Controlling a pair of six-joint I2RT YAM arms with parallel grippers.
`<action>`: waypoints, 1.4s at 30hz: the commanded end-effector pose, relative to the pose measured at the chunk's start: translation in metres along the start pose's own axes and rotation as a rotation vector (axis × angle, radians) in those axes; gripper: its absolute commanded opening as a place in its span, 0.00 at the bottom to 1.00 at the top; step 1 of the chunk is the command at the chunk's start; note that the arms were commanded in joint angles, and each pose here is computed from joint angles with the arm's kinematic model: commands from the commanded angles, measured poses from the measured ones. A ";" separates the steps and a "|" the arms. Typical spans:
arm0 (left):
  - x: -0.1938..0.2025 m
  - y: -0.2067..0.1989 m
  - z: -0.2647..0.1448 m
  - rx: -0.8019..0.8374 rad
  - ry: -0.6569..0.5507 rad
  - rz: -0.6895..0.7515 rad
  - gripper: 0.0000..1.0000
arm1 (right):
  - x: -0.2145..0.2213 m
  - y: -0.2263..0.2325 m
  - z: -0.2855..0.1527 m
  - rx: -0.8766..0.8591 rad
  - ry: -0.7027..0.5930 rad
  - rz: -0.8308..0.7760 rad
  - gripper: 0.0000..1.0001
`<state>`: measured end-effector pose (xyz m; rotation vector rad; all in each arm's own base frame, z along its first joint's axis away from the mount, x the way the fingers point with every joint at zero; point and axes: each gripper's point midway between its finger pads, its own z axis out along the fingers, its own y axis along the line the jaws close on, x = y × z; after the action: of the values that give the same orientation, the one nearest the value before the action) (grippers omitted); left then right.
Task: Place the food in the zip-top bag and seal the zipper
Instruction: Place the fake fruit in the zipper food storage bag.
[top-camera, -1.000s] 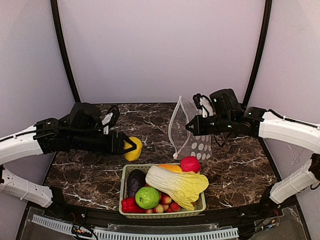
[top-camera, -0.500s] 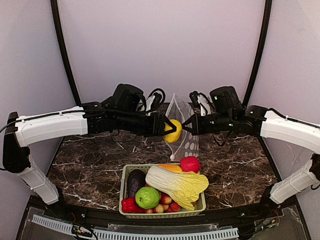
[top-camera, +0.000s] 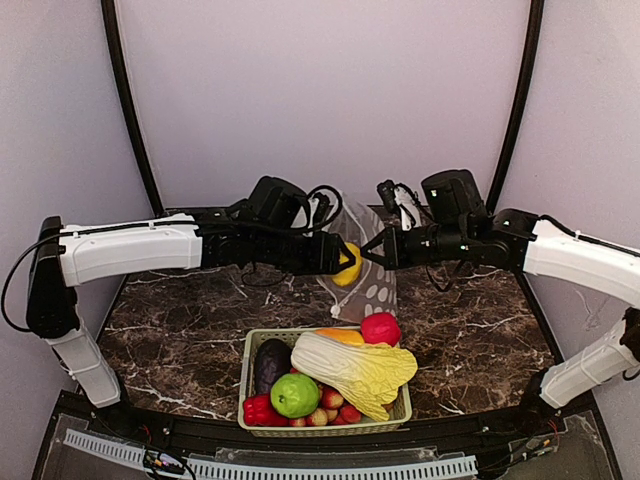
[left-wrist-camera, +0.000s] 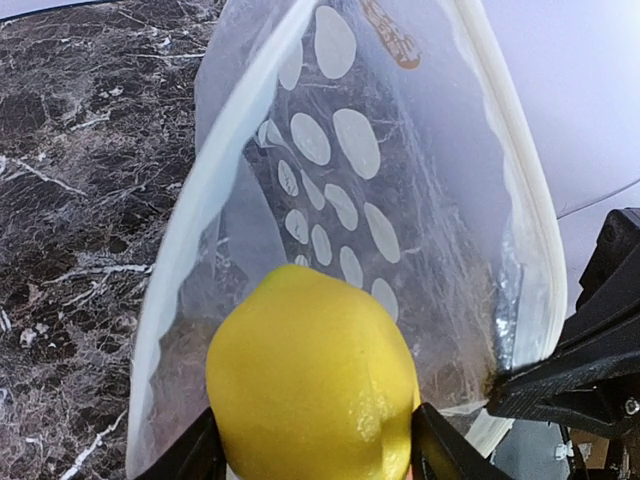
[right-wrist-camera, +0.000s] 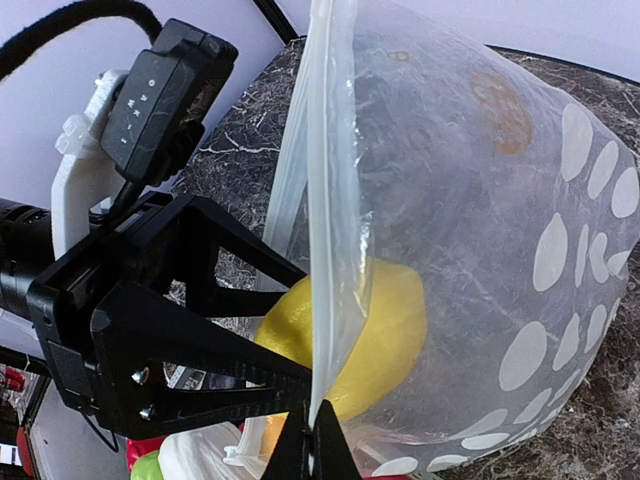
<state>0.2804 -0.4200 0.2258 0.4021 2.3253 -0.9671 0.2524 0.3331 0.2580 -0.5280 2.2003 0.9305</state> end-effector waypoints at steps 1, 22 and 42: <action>-0.011 -0.004 -0.002 0.002 -0.022 0.011 0.66 | -0.014 0.016 -0.006 -0.048 -0.042 -0.018 0.00; -0.013 -0.019 -0.012 0.087 -0.043 0.056 0.77 | -0.012 0.010 -0.001 -0.024 -0.039 -0.008 0.00; 0.059 0.011 -0.114 0.079 0.057 0.221 0.78 | -0.011 0.001 0.003 0.021 -0.041 -0.007 0.00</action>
<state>0.2159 -0.3516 0.2920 0.6436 2.0658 -1.0415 0.2567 0.3308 0.2573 -0.5042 2.1990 0.9015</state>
